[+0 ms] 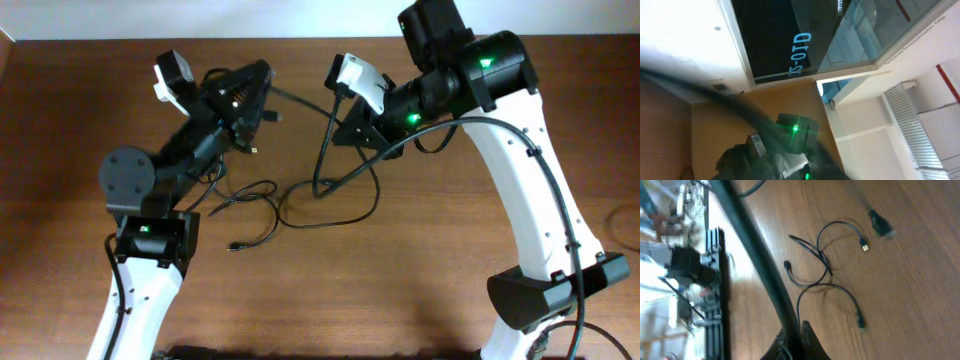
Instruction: Untangle cables
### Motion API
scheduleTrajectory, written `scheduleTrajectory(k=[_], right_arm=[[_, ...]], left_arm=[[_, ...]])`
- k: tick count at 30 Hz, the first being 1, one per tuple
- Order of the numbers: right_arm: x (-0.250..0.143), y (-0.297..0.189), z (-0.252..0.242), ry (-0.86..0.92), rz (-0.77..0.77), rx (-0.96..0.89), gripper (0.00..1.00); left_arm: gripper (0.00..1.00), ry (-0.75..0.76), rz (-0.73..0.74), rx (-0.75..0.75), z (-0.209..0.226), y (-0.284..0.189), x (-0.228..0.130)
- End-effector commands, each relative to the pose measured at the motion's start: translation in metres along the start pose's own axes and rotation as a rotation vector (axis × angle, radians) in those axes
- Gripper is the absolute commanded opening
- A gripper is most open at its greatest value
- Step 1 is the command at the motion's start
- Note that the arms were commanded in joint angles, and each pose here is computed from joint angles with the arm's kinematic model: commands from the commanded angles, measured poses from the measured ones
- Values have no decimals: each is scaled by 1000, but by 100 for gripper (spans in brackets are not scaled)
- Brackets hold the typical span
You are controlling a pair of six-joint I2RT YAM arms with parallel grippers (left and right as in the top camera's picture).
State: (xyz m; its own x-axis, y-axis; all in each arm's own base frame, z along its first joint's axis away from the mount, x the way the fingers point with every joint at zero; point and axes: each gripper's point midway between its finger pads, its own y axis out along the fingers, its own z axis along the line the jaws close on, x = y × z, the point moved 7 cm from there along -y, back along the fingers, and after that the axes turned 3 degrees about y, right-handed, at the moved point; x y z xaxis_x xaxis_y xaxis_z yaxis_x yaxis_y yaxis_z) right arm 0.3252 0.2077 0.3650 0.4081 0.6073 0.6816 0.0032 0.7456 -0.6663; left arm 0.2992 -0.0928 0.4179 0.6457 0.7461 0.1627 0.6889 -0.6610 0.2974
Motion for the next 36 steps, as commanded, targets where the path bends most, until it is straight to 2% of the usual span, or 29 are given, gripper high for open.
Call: scheduleTrajectory(k=[1, 2, 4, 7, 10, 13, 17, 20, 21, 24, 26, 30, 33, 34, 35, 36], right_arm=[[11, -20, 0, 140, -107, 28, 4], [16, -32, 0, 167, -140, 5, 4], [33, -71, 9, 208, -247, -63, 4], [56, -139, 35, 184, -445, -210, 4], [53, -220, 50, 225, -668, -518, 4], [26, -274, 35, 345, -762, -820, 4], [-49, -340, -11, 649, -719, -1286, 4], [-112, -375, -43, 864, -654, -1430, 4], [-145, -393, -53, 963, -633, -1481, 4], [-204, -421, -63, 1142, -627, -1551, 4], [-268, -438, -73, 1359, -631, -1574, 4], [-341, -435, -93, 1576, -551, -1515, 4], [-392, -419, -106, 1828, -469, -1513, 4], [-405, -414, -108, 1900, -442, -1526, 8], [-420, -406, -110, 1995, -415, -1528, 59], [-431, -397, -112, 2065, -393, -1523, 80]], left_arm=[[82, 128, 23, -27, -12, 0, -2], [87, 168, 50, -27, -12, 0, -5], [89, 223, 94, -8, -7, 0, -9], [99, 194, 177, 123, 21, -3, -16], [99, 146, 211, 261, 48, -10, -20], [99, 255, 266, 240, 48, -10, -24], [99, 347, 335, 206, 47, -12, -30], [99, 336, 350, 231, 53, -14, -32], [99, 357, 360, 243, 56, -15, -33], [99, 344, 364, 275, 62, -18, -33], [99, 337, 366, 281, 63, -18, -34], [99, 339, 359, 285, 63, -18, -33], [99, 333, 368, 284, 64, -18, -34], [99, 326, 370, 291, 65, -19, -34], [99, 314, 373, 302, 67, -20, -35], [99, 305, 378, 308, 68, -21, -36]])
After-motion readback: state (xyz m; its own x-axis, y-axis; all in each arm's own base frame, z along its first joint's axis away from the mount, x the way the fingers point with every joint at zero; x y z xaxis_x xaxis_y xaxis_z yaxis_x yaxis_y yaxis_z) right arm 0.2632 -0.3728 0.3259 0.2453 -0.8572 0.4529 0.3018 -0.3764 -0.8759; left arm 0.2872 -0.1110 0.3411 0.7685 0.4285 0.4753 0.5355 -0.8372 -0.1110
